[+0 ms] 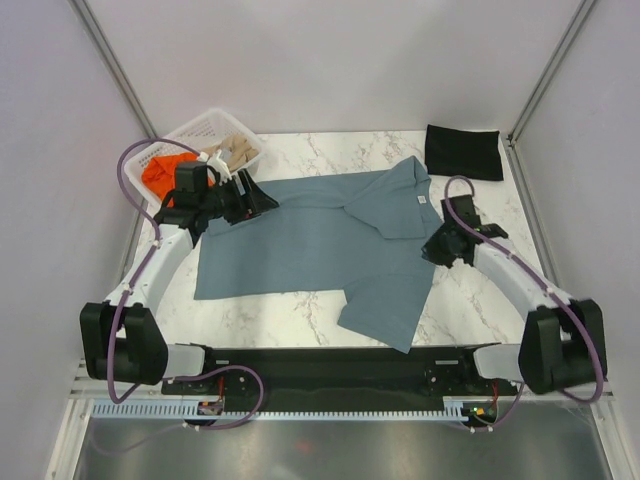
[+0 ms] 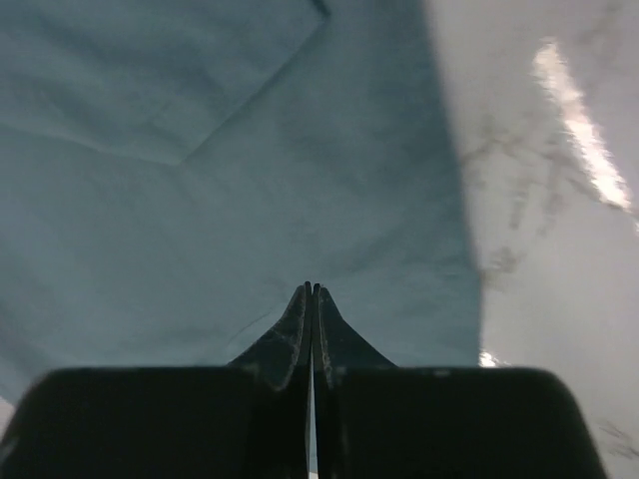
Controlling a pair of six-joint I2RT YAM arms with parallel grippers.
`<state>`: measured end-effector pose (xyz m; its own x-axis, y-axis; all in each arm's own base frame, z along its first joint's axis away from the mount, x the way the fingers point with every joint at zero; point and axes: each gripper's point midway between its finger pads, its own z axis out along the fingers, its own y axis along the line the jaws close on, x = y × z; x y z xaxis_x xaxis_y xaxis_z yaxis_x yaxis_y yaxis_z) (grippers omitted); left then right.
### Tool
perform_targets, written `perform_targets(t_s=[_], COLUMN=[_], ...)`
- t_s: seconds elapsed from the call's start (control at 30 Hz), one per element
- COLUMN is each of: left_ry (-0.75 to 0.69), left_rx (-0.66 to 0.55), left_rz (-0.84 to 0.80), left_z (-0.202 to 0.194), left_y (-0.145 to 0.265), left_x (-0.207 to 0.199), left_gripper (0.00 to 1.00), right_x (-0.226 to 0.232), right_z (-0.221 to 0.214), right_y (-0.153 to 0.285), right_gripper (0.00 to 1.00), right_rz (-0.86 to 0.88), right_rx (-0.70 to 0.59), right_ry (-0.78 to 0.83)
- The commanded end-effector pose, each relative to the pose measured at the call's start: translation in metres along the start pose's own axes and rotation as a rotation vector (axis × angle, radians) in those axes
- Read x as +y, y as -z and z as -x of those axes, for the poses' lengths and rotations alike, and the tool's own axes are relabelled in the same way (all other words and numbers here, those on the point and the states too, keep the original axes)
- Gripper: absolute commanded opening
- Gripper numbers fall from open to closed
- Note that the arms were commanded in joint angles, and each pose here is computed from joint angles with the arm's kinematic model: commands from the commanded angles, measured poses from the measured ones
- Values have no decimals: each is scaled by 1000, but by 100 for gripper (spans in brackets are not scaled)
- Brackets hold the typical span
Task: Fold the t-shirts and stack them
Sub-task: Fold the tshirt
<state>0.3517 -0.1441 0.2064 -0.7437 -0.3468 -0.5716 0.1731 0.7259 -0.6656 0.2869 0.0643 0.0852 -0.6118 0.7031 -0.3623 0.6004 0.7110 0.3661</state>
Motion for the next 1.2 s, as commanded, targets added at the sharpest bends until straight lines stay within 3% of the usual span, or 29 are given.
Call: perform_targets(t_s=[0.0, 0.2, 0.37, 0.63, 0.73, 0.83, 1.03, 1.17], left_ry=[27, 28, 27, 26, 23, 9, -2, -2], left_rx=[7, -9, -137, -222, -232, -235, -272, -212], left_rz=[-11, 14, 191, 233, 227, 220, 239, 199], left_z=[-5, -1, 21, 40, 41, 40, 43, 37], left_y=[3, 3, 13, 28, 33, 39, 50, 39], left_x=[-3, 0, 25, 21, 17, 12, 11, 8], left_gripper=[74, 75, 77, 77, 77, 77, 77, 74], right_x=[71, 61, 12, -75, -121, -147, -168, -182], right_z=[-15, -34, -45, -57, -62, -52, -30, -17], right_y=[-14, -49, -64, -67, -59, -44, -16, 6], right_gripper=[0, 0, 0, 0, 0, 0, 0, 0], right_rz=[172, 68, -88, -402, -538, -564, -575, -639], right_rx=[69, 129, 105, 143, 171, 135, 47, -30], right_ry=[102, 91, 42, 16, -25, -93, -291, -396])
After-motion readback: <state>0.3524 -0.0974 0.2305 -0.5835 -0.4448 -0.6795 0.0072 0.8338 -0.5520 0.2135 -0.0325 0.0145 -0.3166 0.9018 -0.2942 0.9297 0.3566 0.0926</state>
